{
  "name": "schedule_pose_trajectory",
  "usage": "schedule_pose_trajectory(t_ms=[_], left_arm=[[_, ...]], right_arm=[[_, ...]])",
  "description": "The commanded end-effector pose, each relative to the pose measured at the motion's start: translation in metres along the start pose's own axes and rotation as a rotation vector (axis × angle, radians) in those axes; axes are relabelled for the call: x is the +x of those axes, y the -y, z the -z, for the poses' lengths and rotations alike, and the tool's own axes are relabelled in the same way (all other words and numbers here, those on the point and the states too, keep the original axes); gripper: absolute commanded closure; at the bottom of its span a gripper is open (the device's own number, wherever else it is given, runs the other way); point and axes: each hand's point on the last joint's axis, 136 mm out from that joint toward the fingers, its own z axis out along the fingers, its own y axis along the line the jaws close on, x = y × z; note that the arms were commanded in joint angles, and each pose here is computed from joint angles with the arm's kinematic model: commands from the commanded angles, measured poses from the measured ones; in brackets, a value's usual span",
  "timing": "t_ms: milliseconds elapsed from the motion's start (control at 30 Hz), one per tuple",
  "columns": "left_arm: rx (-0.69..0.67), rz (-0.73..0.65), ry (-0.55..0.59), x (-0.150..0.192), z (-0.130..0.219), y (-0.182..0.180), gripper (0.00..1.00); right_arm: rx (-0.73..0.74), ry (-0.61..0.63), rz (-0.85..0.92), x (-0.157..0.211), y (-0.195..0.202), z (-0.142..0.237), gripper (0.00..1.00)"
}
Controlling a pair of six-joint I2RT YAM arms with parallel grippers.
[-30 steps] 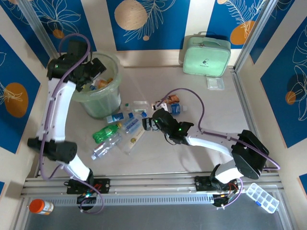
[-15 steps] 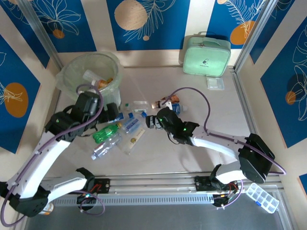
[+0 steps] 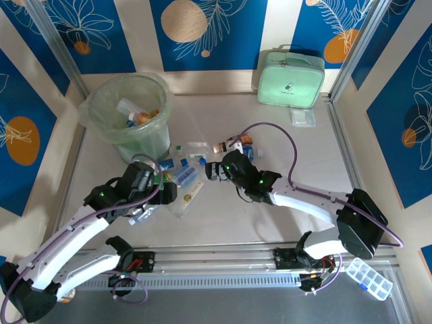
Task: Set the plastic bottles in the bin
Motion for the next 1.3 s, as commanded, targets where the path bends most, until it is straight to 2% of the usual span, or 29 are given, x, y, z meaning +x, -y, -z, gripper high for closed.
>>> schedule_pose_trajectory(t_ms=[0,167,300,467,600,867,1267], left_arm=[[0.053,0.029,0.050,-0.009,-0.006,0.012,0.01],[-0.001,0.037,0.024,0.001,-0.035,0.009,0.01],[-0.068,-0.024,-0.019,0.011,-0.066,0.007,0.01],[-0.056,-0.139,-0.112,0.026,-0.096,0.028,0.01],[-0.087,-0.224,-0.135,0.029,-0.108,0.034,0.01],[-0.100,-0.297,-0.175,0.037,-0.122,0.040,0.00],[-0.004,-0.347,-0.249,0.057,-0.135,0.066,0.05]], right_arm=[[-0.004,0.013,0.003,-0.003,0.001,0.001,0.05],[-0.006,0.016,0.000,-0.004,0.002,0.002,0.05],[-0.003,0.014,0.001,-0.004,0.003,0.002,0.05],[-0.003,0.014,-0.004,-0.005,0.005,0.002,0.05],[-0.005,0.004,-0.016,-0.003,0.007,0.000,0.05],[-0.002,-0.001,-0.032,-0.004,0.010,0.000,0.05],[-0.003,-0.009,-0.045,-0.003,0.012,-0.001,0.05]])
